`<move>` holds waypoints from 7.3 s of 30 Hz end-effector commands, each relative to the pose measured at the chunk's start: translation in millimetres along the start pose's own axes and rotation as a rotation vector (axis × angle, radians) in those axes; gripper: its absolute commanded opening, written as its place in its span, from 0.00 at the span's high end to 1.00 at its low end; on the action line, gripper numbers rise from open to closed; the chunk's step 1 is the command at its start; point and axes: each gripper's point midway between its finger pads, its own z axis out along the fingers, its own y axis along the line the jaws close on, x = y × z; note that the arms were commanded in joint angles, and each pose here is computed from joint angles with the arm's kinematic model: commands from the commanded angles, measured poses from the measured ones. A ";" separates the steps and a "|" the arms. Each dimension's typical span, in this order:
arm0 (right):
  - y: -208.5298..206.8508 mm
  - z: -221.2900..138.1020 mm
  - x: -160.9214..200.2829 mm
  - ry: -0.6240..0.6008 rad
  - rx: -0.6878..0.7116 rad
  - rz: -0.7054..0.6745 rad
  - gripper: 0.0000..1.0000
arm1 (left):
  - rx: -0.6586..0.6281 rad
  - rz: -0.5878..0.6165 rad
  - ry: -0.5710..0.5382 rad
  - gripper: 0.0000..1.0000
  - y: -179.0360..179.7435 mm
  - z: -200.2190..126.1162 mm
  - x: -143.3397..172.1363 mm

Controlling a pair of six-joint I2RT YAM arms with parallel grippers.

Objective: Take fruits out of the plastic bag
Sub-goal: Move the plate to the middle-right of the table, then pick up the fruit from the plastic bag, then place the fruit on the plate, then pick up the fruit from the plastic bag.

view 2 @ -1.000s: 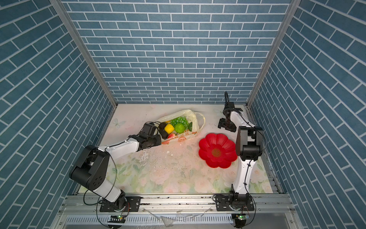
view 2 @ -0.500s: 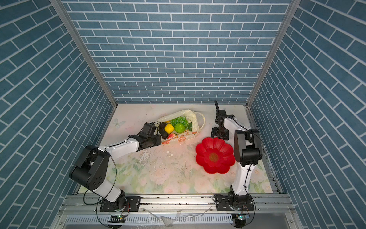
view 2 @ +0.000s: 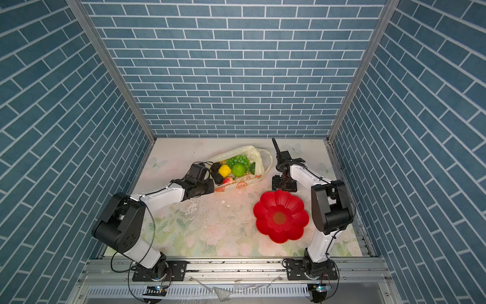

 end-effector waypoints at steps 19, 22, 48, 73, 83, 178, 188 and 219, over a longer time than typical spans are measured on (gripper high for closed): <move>163.1 -93.4 -97.8 -0.333 -0.284 -0.162 0.25 | -0.009 0.007 0.002 0.91 4.7 -2.8 5.4; 181.4 -79.8 -104.4 -0.336 -0.295 -0.190 0.25 | -0.004 0.008 0.000 0.91 4.5 -3.0 5.6; 222.3 36.8 -111.6 -0.187 -0.229 -0.272 0.17 | 0.009 0.000 0.011 0.91 5.6 2.3 12.8; 223.3 26.4 -109.3 -0.191 -0.235 -0.264 0.30 | 0.003 0.000 0.005 0.91 5.4 -0.2 9.8; 218.3 -25.0 -92.5 -0.228 -0.303 -0.272 0.30 | -0.002 0.001 0.006 0.91 5.9 0.3 9.6; 23.8 -93.8 24.8 -0.248 -0.092 0.072 0.23 | 0.016 0.003 0.001 0.90 2.7 1.2 8.9; 164.3 -104.3 -63.1 -0.352 -0.425 -0.034 0.29 | 0.030 0.007 0.015 0.90 -0.9 -0.1 9.5; 289.3 29.7 -111.5 -0.205 -0.565 0.171 0.18 | 0.050 -0.010 0.031 0.89 -3.4 0.4 20.9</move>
